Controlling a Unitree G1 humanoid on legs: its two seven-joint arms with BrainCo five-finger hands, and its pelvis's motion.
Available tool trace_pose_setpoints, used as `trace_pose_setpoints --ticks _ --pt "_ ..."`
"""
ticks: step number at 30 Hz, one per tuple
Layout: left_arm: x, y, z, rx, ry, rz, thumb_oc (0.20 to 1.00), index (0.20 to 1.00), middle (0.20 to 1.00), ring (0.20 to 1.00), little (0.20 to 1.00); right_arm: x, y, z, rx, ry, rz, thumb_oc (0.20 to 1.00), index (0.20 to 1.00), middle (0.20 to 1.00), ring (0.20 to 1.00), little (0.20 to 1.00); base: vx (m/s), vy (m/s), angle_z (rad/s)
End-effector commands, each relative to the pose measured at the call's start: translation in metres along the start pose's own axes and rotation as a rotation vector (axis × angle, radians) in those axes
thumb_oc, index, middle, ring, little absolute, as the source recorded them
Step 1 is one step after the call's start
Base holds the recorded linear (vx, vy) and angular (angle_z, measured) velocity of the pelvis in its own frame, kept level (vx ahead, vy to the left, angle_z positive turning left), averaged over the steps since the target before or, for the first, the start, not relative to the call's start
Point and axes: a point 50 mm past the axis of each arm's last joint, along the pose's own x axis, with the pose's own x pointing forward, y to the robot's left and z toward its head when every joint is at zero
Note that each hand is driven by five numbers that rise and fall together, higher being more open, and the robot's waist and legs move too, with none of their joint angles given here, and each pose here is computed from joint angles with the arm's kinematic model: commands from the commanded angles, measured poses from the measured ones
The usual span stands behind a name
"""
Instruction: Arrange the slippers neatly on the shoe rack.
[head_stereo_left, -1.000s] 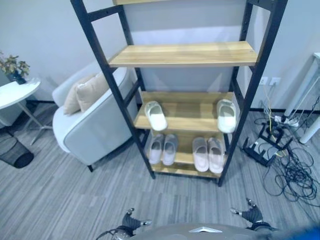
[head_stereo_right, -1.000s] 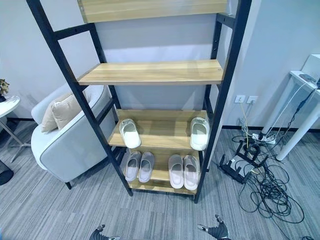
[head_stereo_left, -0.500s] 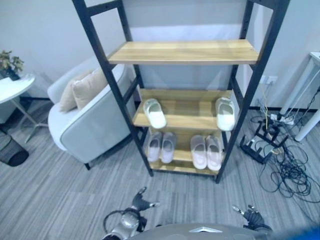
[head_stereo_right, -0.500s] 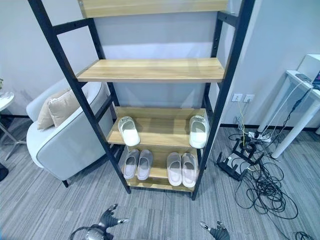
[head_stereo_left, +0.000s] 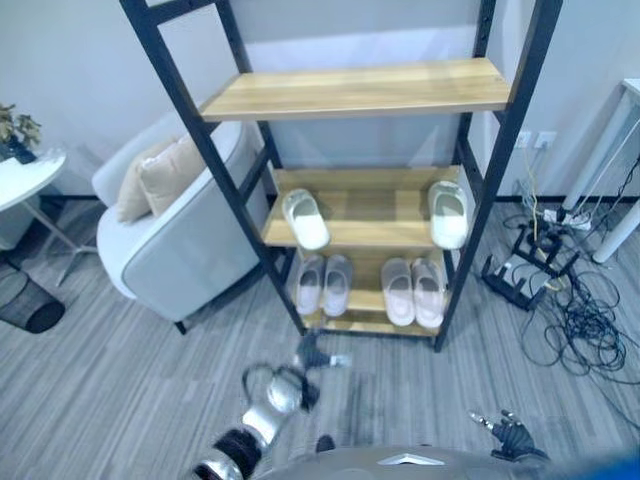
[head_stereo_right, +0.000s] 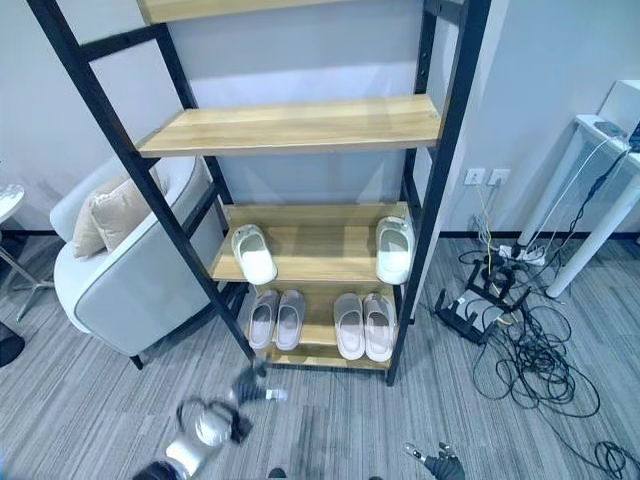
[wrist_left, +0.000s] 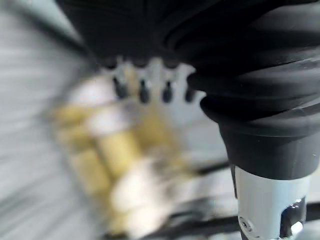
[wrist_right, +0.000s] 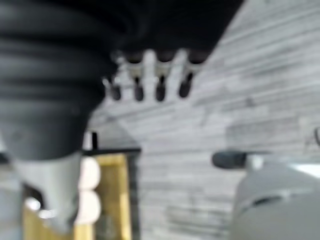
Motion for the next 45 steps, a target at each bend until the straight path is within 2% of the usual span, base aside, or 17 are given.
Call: trace_pose_setpoints --ticks 1,2,3,5,6,8,9,17,19,22,25,31,33,38,39,41,45 --pt "0.031 0.046 0.074 0.091 -0.275 0.128 1.000 1.000 1.000 1.000 1.000 0.006 0.016 0.035 -0.019 -0.118 0.057 1.000 1.000 1.000 1.000 1.000 -0.03 0.035 -0.02" --pt "0.031 0.046 0.075 0.091 -0.275 0.129 1.000 1.000 1.000 1.000 1.000 0.006 0.017 0.036 -0.019 -0.119 0.057 1.000 1.000 1.000 1.000 1.000 -0.10 0.041 0.01" --pt "0.035 0.060 0.101 0.112 -0.361 0.182 1.000 1.000 1.000 1.000 1.000 0.006 0.017 0.041 -0.029 -0.141 0.063 1.000 1.000 1.000 1.000 1.000 -0.08 0.024 -0.08" --pt "0.037 0.068 0.112 0.142 -0.388 0.215 1.000 1.000 1.000 1.000 1.000 0.005 0.018 0.041 -0.034 -0.147 0.070 1.000 1.000 1.000 1.000 1.000 -0.05 0.030 -0.19" --pt "0.041 0.080 0.131 0.199 -0.436 0.272 1.000 1.000 1.000 1.000 1.000 0.004 0.019 0.043 -0.052 -0.167 0.082 1.000 1.000 1.000 1.000 1.000 -0.03 0.039 -0.20" --pt "0.044 0.086 0.140 0.228 -0.453 0.300 1.000 1.000 1.000 1.000 1.000 0.004 0.019 0.045 -0.063 -0.177 0.086 1.000 1.000 1.000 1.000 1.000 -0.03 0.043 -0.17" --pt "0.048 0.100 0.157 0.302 -0.482 0.366 1.000 1.000 1.000 1.000 1.000 0.003 0.019 0.050 -0.084 -0.202 0.090 1.000 1.000 1.000 1.000 1.000 -0.03 0.037 -0.23" --pt "0.054 0.134 0.205 0.426 -0.545 0.535 1.000 1.000 1.000 1.000 1.000 0.003 0.030 0.057 -0.139 -0.228 0.122 1.000 1.000 1.000 1.000 1.000 -0.04 0.070 -0.16" --pt "0.054 0.140 0.210 0.435 -0.547 0.559 1.000 1.000 1.000 1.000 1.000 0.003 0.032 0.058 -0.151 -0.235 0.129 1.000 1.000 1.000 1.000 1.000 -0.02 0.056 -0.21" --pt "0.050 0.168 0.231 0.390 -0.561 0.689 1.000 1.000 1.000 1.000 1.000 0.003 0.038 0.061 -0.170 -0.247 0.146 1.000 1.000 1.000 1.000 1.000 -0.03 0.059 -0.19" --pt "0.050 0.177 0.245 0.401 -0.564 0.735 1.000 1.000 1.000 1.000 1.000 0.003 0.042 0.066 -0.170 -0.255 0.149 1.000 1.000 1.000 1.000 1.000 -0.01 0.011 -0.02" --pt "0.030 0.214 0.282 0.480 -0.619 0.877 1.000 1.000 1.000 1.000 1.000 0.002 0.050 0.077 -0.180 -0.300 0.186 1.000 1.000 1.000 1.000 1.000 -0.01 0.008 0.02" --pt "0.016 0.236 0.293 0.530 -0.625 0.956 1.000 1.000 1.000 1.000 1.000 0.001 0.053 0.082 -0.187 -0.325 0.196 1.000 1.000 1.000 1.000 1.000 -0.03 -0.011 0.04" --pt "-0.008 0.280 0.300 0.662 -0.546 1.113 1.000 1.000 1.000 1.000 1.000 -0.001 0.058 0.088 -0.189 -0.356 0.215 1.000 1.000 1.000 1.000 1.000 -0.01 -0.004 0.00" --pt "-0.008 0.280 0.300 0.662 -0.546 1.113 1.000 1.000 1.000 1.000 1.000 -0.001 0.058 0.088 -0.189 -0.356 0.215 1.000 1.000 1.000 1.000 1.000 0.00 0.000 0.00" --pt "-0.028 0.307 0.301 0.713 -0.497 1.190 1.000 1.000 1.000 1.000 1.000 -0.001 0.056 0.086 -0.193 -0.357 0.216 1.000 1.000 1.000 1.000 1.000 0.00 0.000 0.00" --pt "-0.038 0.316 0.303 0.715 -0.496 1.228 1.000 1.000 1.000 1.000 1.000 -0.001 0.056 0.086 -0.186 -0.358 0.221 1.000 1.000 1.000 1.000 1.000 0.00 -0.007 -0.02"
